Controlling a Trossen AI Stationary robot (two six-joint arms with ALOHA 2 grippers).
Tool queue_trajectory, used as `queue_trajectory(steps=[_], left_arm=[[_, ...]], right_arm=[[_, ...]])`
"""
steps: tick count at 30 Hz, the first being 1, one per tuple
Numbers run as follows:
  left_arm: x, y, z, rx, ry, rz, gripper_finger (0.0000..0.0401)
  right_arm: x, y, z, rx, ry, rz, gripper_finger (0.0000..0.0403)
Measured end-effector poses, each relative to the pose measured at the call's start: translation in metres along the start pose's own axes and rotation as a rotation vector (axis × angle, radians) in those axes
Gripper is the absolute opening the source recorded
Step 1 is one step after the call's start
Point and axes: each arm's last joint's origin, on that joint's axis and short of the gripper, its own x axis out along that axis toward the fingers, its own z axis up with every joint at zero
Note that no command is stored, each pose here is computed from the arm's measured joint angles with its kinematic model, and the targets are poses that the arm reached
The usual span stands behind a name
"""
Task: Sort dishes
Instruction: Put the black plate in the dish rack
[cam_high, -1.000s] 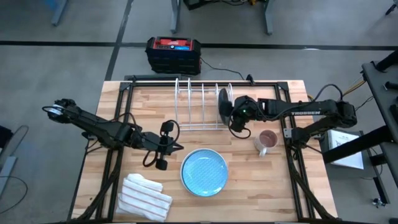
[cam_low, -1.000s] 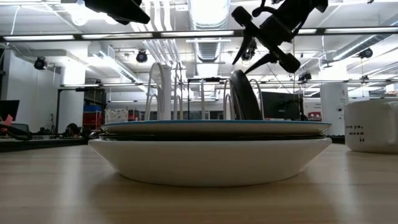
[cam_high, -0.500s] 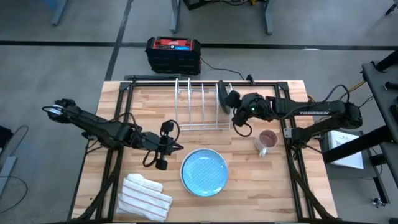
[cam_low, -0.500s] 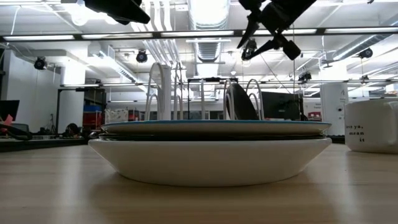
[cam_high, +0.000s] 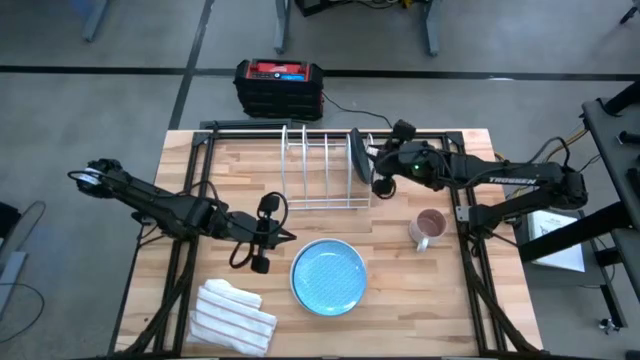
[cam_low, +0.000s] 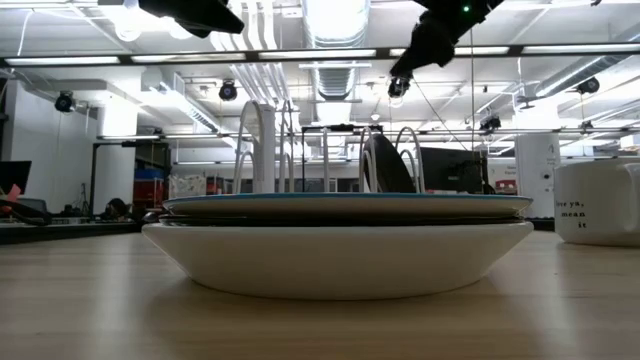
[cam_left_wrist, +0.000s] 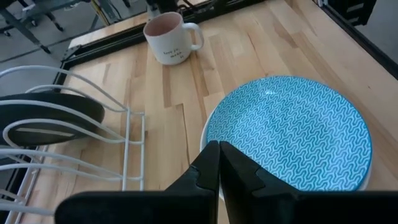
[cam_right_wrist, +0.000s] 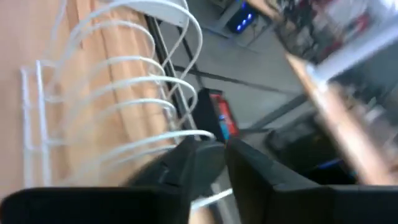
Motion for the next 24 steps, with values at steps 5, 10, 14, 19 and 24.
queue_trajectory(steps=[5, 10, 14, 19, 24], left_arm=[[0.000, 0.000, 0.001, -0.003, -0.010, 0.002, 0.0000], [0.000, 0.000, 0.001, -0.004, -0.010, 0.002, 0.0000], [0.000, 0.000, 0.001, -0.004, -0.009, 0.003, 0.0000], [0.000, 0.000, 0.001, -0.009, -0.006, 0.002, 0.0000], [0.000, 0.000, 0.001, -0.011, -0.006, 0.002, 0.0000]], right_arm=[[0.004, 0.003, 0.001, 0.188, -0.019, 0.069, 0.0013], [0.010, 0.005, -0.001, 0.329, 0.004, 0.069, 0.0007], [0.019, 0.012, -0.003, 0.380, 0.043, 0.072, 0.0001], [0.036, 0.023, -0.009, 0.398, 0.113, 0.073, 0.0001], [0.048, 0.025, -0.011, 0.443, 0.132, 0.057, 0.0000]])
